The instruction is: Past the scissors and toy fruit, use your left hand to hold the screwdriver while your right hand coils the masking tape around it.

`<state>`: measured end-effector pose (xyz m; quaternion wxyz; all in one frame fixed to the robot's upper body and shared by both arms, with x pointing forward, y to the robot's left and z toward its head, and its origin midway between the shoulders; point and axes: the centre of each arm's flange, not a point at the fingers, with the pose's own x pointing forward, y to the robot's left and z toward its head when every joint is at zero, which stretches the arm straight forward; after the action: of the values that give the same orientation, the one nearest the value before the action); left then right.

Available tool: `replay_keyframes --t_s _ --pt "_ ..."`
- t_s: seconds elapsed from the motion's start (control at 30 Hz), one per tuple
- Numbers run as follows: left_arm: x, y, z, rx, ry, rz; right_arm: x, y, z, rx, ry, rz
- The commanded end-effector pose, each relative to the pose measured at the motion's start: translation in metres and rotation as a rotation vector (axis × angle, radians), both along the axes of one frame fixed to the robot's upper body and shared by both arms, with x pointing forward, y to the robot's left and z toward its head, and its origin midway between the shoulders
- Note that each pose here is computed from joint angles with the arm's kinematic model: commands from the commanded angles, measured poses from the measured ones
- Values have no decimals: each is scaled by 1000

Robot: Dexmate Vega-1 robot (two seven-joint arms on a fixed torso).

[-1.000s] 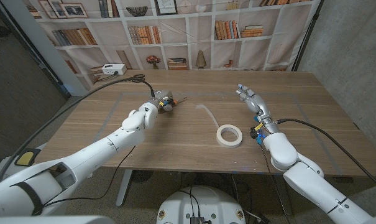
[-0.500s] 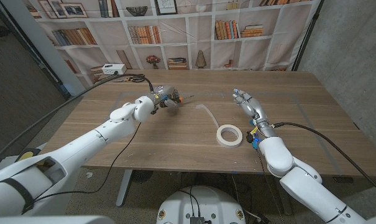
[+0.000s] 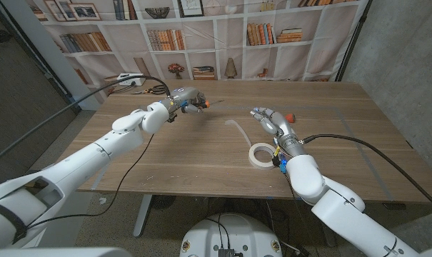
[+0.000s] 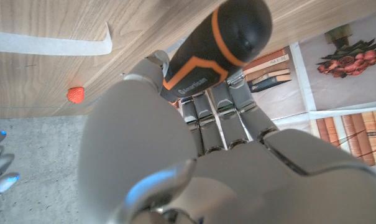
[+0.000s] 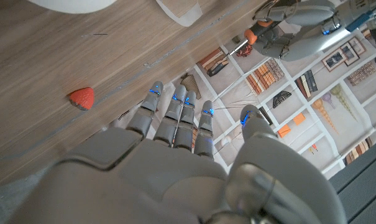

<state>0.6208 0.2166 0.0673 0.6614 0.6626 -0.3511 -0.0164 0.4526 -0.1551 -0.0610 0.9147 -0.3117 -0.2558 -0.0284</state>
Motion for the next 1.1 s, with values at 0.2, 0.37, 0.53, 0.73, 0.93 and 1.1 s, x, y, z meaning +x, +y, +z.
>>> replay_keyframes --t_s 0.2,0.37,0.53,0.73,0.93,1.1 --pt "-5 11 16 -4 -15 -104 -23 26 -19 -243 210 -289" --pt "-6 12 19 -7 -22 -124 -30 35 -27 -283 228 -357" --pt "-6 11 20 -9 -28 -144 -35 41 -32 -336 245 -455" --pt "-6 9 23 -9 -34 -156 -39 47 -36 -403 284 -565" --pt "-5 7 23 -5 -24 -160 -41 51 -40 -458 257 -687" --pt "-5 7 24 -13 -20 -165 -40 55 -42 -512 177 -820"
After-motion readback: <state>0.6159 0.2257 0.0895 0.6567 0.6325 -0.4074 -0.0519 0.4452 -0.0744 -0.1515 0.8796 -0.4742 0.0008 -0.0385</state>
